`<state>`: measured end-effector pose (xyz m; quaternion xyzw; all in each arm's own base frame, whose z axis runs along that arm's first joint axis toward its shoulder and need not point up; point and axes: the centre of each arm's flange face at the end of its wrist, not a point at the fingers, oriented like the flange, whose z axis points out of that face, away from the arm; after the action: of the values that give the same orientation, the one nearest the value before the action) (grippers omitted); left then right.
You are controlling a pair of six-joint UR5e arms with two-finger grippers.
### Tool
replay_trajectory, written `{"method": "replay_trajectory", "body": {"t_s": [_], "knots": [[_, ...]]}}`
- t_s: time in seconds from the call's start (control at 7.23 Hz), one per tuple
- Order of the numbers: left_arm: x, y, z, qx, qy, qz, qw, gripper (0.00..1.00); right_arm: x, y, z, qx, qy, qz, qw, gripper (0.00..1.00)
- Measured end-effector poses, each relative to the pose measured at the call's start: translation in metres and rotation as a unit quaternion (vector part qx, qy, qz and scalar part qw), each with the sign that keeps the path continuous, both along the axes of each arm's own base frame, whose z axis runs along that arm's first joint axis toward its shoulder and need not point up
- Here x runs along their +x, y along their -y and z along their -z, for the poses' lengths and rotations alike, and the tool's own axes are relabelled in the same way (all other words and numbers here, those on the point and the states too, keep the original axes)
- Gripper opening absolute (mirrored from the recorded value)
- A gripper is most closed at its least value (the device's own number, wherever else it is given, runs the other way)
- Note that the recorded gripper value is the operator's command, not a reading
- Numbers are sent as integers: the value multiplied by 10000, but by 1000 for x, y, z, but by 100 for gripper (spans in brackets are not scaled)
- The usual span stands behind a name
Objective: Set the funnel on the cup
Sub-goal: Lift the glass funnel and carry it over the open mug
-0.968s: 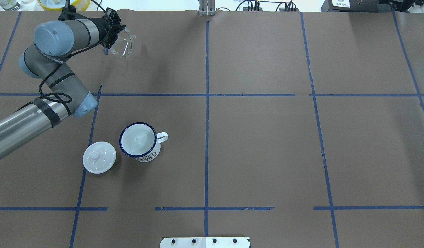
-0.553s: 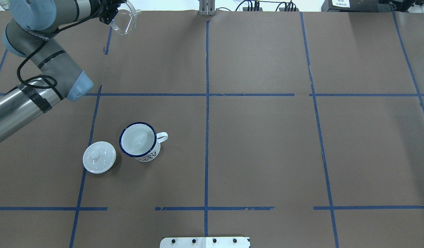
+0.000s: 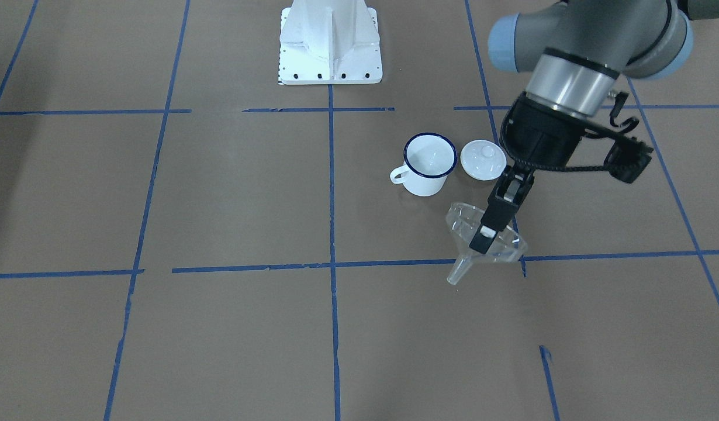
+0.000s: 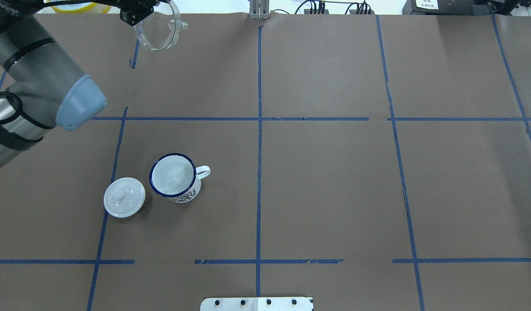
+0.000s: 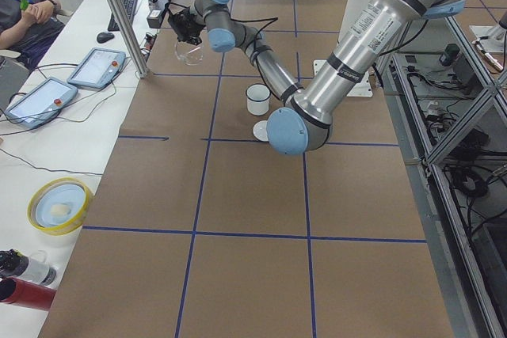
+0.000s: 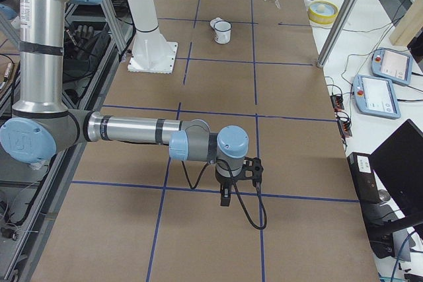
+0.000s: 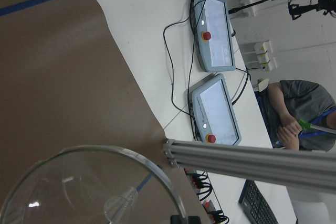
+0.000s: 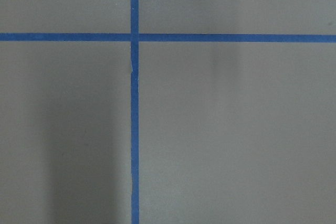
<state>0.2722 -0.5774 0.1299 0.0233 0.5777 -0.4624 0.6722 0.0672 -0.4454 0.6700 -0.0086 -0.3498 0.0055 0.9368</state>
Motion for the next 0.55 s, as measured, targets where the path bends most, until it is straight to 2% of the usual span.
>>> {"method": "replay_trajectory", "body": {"t_s": [0.14,0.28,0.55], "knots": [[-7,-29,17,-186,425,-337,9984,0,0,0,0,0,0,0,10000,100],[1,-54,26,-339,908,-790,9921,0,0,0,0,0,0,0,10000,100],[40,-93,33,-456,1904,-1838,9633,0,0,0,0,0,0,0,10000,100]]}}
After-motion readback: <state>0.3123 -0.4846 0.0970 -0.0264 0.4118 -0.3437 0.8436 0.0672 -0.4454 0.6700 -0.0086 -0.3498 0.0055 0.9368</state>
